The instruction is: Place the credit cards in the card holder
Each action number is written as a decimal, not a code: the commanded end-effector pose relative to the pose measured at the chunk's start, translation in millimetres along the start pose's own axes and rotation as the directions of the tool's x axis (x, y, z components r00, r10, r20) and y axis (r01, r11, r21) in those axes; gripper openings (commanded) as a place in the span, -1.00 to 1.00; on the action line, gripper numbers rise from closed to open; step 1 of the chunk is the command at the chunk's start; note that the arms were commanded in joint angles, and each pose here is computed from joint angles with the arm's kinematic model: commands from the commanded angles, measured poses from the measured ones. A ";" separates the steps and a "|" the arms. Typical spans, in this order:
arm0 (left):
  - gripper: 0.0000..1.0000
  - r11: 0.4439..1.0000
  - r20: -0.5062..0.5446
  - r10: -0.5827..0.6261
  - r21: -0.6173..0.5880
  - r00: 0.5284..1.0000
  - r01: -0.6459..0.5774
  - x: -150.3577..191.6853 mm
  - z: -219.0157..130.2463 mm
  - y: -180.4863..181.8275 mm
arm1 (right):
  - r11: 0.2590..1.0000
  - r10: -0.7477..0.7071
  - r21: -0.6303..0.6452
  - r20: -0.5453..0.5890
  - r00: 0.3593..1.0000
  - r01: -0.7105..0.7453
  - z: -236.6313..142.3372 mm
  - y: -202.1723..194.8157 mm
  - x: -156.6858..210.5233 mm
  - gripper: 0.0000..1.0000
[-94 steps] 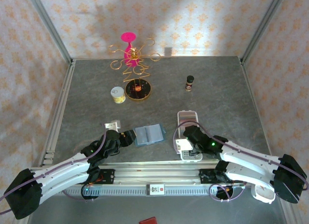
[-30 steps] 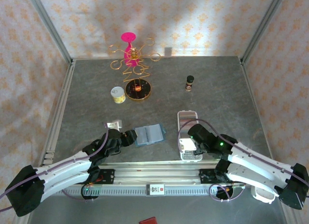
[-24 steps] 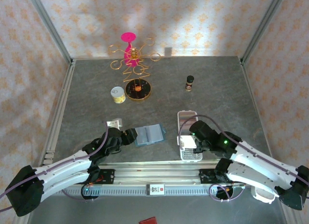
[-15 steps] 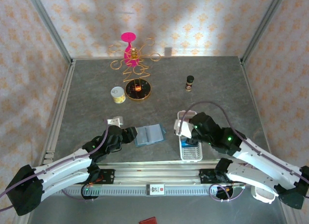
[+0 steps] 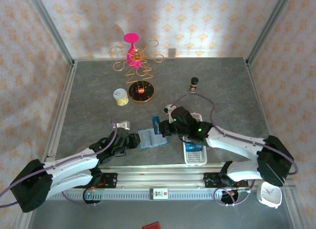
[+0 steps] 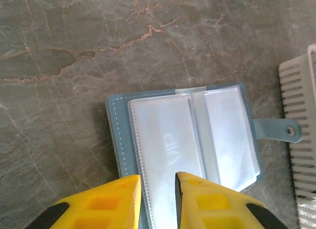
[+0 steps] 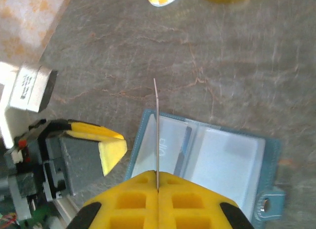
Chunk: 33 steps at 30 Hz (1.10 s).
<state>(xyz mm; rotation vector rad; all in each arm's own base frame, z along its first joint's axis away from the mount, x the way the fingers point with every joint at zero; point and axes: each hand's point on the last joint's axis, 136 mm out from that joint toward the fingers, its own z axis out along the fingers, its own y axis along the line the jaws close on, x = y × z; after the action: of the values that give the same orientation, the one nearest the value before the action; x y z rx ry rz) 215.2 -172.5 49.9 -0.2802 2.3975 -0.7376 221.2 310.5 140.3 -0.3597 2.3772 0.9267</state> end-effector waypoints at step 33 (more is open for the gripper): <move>-0.69 0.993 -0.084 0.057 -0.094 0.995 -0.064 18.8 20.5 16.6 | 0.958 0.283 0.056 -0.051 0.958 -0.280 59.4 -38.4 49.2 -1.00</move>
<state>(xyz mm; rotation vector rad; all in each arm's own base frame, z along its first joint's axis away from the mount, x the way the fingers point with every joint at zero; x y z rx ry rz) 211.0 -177.1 18.3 -0.2441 2.5104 -0.6603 222.0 327.7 60.9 -0.0422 2.5410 1.0408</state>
